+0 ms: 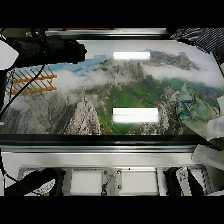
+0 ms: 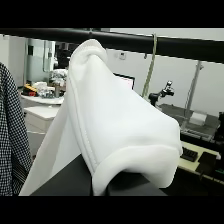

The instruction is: Fold the clothes and pants, and hang the long-sleeved shirts on hangers.

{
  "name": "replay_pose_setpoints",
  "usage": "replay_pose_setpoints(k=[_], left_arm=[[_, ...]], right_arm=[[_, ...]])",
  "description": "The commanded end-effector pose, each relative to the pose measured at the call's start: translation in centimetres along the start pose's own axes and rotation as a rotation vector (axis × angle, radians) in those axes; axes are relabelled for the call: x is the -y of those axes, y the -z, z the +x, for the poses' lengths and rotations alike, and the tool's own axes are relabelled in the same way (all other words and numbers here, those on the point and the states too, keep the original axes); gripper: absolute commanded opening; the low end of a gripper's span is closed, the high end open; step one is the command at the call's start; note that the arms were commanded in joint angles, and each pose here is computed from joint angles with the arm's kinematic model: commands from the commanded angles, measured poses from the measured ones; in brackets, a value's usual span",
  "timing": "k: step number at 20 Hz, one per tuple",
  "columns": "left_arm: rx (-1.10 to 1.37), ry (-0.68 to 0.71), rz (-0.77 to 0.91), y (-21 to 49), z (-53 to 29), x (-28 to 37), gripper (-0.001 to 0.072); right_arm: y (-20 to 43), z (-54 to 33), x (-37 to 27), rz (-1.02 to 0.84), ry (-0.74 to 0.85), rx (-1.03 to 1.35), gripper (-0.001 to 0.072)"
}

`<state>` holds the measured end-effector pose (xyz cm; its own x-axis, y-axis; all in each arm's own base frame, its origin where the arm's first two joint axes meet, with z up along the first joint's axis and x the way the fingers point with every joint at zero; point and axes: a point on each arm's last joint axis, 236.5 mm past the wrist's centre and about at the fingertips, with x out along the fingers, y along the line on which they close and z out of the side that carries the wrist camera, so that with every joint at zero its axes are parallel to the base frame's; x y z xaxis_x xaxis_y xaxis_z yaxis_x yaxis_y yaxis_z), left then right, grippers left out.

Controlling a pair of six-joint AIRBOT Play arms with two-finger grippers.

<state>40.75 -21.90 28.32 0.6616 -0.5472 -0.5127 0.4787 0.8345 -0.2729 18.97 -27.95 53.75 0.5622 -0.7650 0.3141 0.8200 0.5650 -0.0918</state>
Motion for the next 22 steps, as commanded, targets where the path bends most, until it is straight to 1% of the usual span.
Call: replay_pose_setpoints(k=[1,10,14,22], left_arm=[[0.0,0.002,0.001,0.0,0.0,0.1,0.001],[-0.026,0.004,0.0,0.6,0.0,0.1,0.001],[-0.041,0.004,0.0,1.0,0.0,0.1,0.001],[-0.121,0.006,0.0,2.9,-0.1,0.2,0.001]], right_arm=[[0.6,0.5,0.4,0.012,0.01,-0.011,0.0015],[3.9,3.1,0.6,0.019,0.009,-0.073,0.0015],[3.1,4.1,1.2,0.066,0.032,-0.005,0.0015],[4.1,7.6,1.6,0.089,0.035,-0.006,0.0015]])
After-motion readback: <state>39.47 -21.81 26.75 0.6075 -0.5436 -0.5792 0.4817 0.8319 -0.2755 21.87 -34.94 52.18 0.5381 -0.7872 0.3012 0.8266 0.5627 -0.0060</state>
